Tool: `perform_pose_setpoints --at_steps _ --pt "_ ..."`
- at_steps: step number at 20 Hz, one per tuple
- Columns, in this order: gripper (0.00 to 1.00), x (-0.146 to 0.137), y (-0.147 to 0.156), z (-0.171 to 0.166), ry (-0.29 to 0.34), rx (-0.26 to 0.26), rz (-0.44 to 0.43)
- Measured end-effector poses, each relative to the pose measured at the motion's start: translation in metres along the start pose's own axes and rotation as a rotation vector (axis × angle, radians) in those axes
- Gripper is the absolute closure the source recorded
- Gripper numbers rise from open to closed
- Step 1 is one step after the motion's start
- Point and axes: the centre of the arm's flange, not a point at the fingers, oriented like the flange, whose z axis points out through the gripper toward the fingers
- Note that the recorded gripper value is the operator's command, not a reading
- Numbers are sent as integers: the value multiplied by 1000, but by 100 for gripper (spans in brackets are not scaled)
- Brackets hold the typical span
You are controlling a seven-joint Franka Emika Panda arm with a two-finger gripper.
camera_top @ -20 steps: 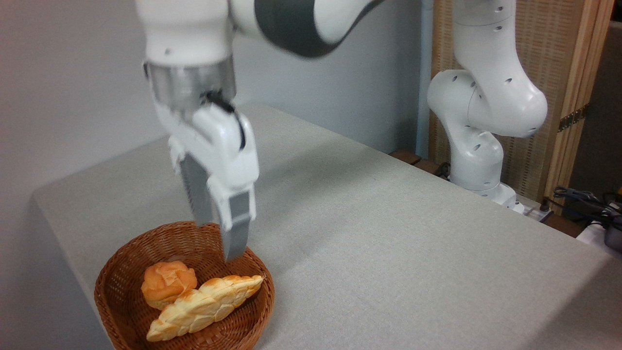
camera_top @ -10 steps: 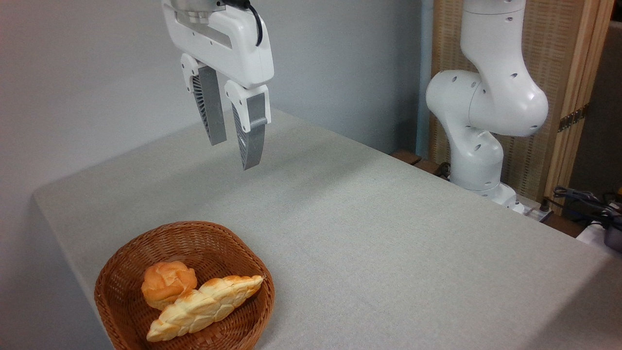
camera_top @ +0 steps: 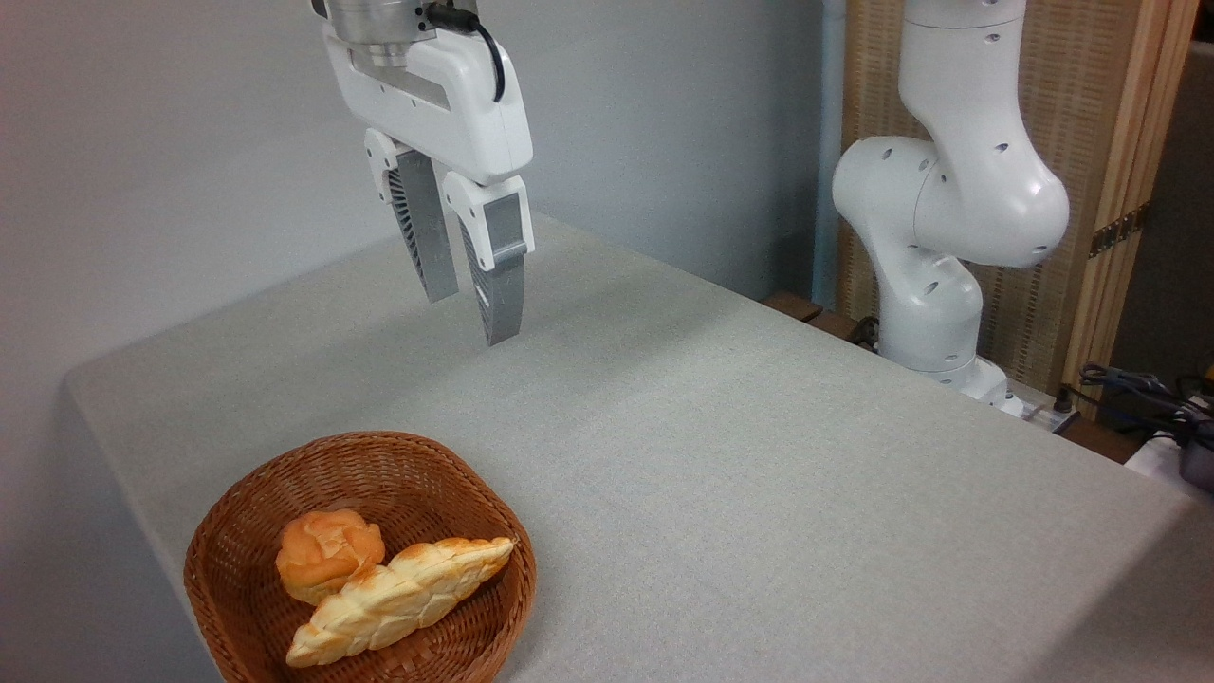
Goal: Put bread into the basket
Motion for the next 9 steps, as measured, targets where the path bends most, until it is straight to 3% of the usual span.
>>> perform_pose_setpoints --at_steps 9 --pt "0 -5 -5 1 -1 -1 -51"
